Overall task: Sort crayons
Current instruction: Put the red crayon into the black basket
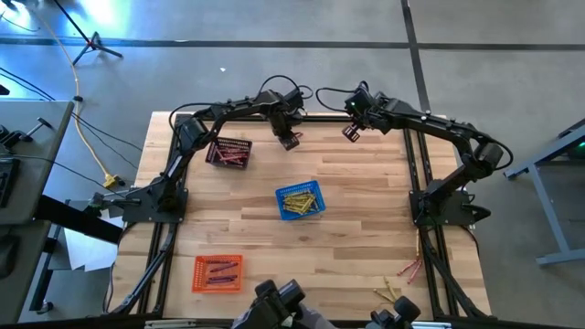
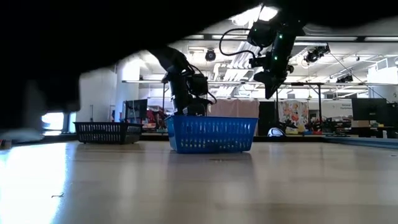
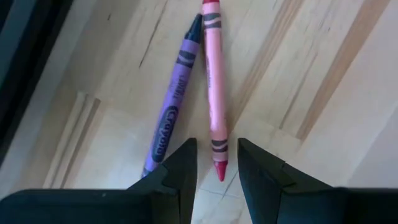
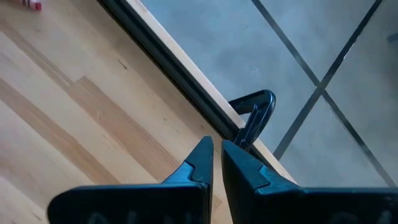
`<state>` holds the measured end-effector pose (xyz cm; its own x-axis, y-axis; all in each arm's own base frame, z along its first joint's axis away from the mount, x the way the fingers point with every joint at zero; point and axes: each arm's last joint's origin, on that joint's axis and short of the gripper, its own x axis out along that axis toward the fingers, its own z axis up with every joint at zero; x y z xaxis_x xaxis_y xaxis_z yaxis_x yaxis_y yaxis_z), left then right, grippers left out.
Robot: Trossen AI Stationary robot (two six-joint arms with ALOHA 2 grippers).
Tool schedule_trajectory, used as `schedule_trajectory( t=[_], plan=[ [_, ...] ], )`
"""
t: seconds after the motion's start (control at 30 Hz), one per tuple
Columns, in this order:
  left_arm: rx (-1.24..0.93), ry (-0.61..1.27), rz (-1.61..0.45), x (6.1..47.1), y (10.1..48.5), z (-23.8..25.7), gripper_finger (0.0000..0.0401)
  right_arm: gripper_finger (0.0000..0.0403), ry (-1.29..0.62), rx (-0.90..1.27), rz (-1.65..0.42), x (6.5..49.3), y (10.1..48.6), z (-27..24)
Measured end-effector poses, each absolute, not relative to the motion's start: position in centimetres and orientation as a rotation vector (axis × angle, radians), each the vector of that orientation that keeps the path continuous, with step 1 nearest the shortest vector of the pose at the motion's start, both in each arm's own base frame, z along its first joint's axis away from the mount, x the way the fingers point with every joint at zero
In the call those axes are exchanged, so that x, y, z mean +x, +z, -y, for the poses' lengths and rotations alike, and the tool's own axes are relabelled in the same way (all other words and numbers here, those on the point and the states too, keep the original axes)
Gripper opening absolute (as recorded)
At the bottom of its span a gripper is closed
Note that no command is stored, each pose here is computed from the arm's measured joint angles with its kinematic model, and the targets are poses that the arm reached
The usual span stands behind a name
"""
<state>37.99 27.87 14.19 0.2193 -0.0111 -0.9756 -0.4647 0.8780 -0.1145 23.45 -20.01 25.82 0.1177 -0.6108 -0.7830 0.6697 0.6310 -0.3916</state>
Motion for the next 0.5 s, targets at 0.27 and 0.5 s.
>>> schedule_trajectory(
  t=[0.27, 0.5],
  plan=[
    [-0.42, 0.295, -1.329, 37.89, 14.07, -27.77, 0.0103, 0.0016, -0.933, 0.066, -1.104, 23.49, 25.83, 20.02],
    [-0.404, 0.299, -1.341, 38.01, 14.04, -27.52, 0.0063, 0.0016, -0.931, 0.067, -1.103, 23.5, 25.83, 20.01]
  ],
)
